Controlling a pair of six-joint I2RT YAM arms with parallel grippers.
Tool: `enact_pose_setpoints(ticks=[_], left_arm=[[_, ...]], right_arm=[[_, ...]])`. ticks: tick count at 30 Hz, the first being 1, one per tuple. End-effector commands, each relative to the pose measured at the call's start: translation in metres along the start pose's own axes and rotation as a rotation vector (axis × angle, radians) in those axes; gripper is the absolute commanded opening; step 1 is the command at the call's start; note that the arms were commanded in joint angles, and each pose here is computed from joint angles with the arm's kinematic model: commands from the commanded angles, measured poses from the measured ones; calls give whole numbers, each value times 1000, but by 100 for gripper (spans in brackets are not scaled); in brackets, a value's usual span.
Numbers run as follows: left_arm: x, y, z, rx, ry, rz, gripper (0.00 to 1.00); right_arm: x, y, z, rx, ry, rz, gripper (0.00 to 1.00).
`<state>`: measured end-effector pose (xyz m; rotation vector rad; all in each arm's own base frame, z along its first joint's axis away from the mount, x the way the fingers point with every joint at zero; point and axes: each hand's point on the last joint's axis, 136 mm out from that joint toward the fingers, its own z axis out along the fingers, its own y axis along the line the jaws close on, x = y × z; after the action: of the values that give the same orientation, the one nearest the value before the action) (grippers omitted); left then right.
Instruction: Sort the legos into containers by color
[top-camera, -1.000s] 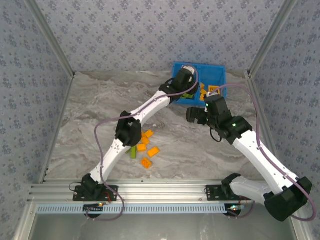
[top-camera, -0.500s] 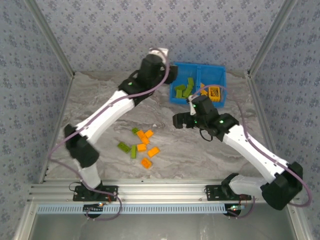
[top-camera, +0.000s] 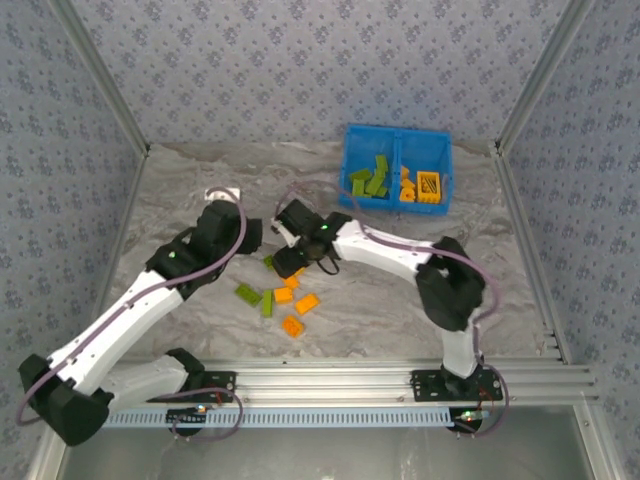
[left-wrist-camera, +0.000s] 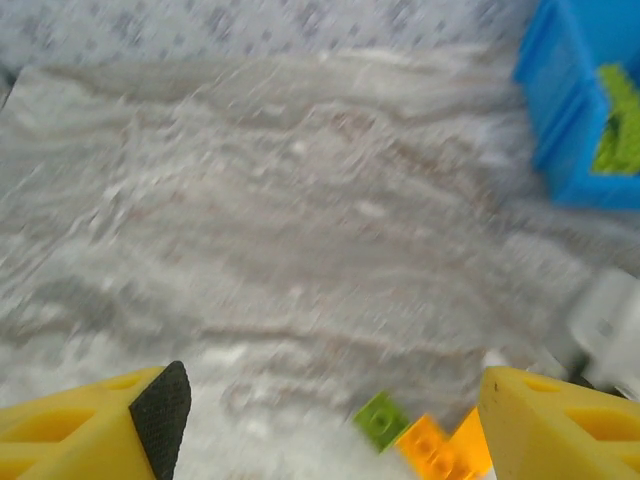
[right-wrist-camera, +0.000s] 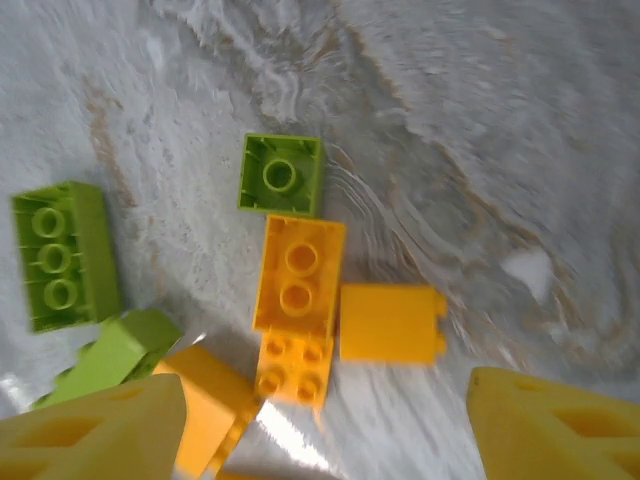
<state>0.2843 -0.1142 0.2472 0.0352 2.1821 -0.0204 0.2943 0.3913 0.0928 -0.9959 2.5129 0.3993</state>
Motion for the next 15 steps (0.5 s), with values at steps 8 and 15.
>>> enact_pose_setpoints(ticks=[8, 15], left_arm=[[29, 44, -10, -143, 20, -45, 95], [24, 35, 0, -142, 39, -26, 99]], right_arm=[[21, -6, 60, 136, 182, -66, 52], [31, -4, 70, 128, 214, -41, 48]])
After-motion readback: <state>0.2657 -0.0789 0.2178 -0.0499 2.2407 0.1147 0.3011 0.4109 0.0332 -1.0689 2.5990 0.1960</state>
